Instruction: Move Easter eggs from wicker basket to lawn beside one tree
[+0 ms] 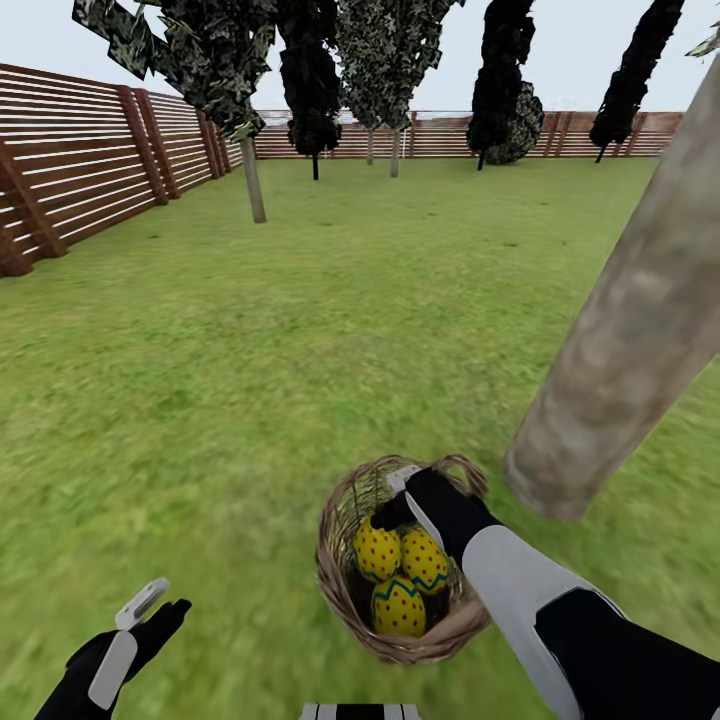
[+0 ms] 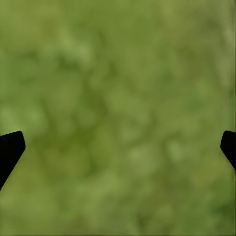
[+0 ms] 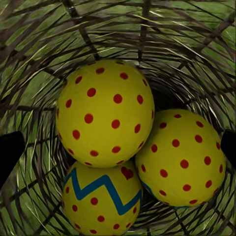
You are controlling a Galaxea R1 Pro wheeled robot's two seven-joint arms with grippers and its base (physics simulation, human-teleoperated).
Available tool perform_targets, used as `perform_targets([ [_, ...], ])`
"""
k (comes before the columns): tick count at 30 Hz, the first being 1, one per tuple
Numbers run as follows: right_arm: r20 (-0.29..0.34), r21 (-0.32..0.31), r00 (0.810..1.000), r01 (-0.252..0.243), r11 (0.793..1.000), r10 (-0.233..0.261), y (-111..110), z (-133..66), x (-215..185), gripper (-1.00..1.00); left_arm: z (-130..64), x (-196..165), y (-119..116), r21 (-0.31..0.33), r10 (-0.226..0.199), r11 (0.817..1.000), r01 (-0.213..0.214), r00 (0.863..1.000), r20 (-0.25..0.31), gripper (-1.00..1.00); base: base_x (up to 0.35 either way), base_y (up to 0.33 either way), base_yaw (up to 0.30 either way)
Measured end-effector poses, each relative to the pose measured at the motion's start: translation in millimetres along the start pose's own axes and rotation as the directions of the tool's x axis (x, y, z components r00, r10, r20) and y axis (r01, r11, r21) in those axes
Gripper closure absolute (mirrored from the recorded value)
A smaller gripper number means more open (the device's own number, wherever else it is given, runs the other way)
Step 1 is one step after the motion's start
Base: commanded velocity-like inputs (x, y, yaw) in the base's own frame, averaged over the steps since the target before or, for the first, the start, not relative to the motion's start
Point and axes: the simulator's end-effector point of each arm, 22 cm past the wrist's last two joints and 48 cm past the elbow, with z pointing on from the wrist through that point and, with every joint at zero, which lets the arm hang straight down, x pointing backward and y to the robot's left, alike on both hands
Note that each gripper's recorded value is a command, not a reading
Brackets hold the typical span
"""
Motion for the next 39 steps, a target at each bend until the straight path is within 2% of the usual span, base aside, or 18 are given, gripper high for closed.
perform_targets([
  [15,-0.024,-0.004,1.0,-0.006,1.0,0.006,1,4.5,11,-1.0,0.4,1,-1,0.0,0.0,1.0,0.0,1.0,-0.002,-1.0,0.024,0.018,0.0],
  [16,-0.03,-0.003,1.0,-0.007,1.0,0.007,1,4.8,13,-1.0,0.4,1,-1,0.001,0.0,1.0,0.0,1.0,-0.002,-1.0,0.0,0.0,0.0],
  [19,-0.102,-0.003,0.995,-0.018,1.0,0.018,1,9.4,30,-1.0,3.9,6,2,-0.007,0.0,1.0,0.0,1.0,-0.011,-1.0,0.0,0.0,0.0],
  [24,-0.137,-0.01,0.99,-0.025,1.0,0.023,2,17.5,40,-1.0,9.6,13,9,-0.022,0.003,1.0,-0.003,1.0,-0.025,-1.0,0.0,0.0,0.0],
  [32,-0.144,-0.023,0.989,-0.028,0.999,0.024,5,31.1,44,-1.0,18.4,24,19,-0.046,0.006,0.999,-0.008,0.999,-0.047,-1.0,0.0,0.0,-0.001],
  [35,-0.117,-0.015,0.993,-0.028,1.0,0.026,0,25.9,28,-1.0,18.1,43,22,-0.051,0.003,0.999,-0.007,0.997,-0.074,-1.0,0.0,0.001,-0.002],
  [39,-0.086,-0.007,0.996,-0.022,1.0,0.021,-5,18.3,9,-1.0,17.7,50,17,-0.041,0.0,0.999,-0.003,0.997,-0.082,-1.0,0.0,0.0,-0.11],
])
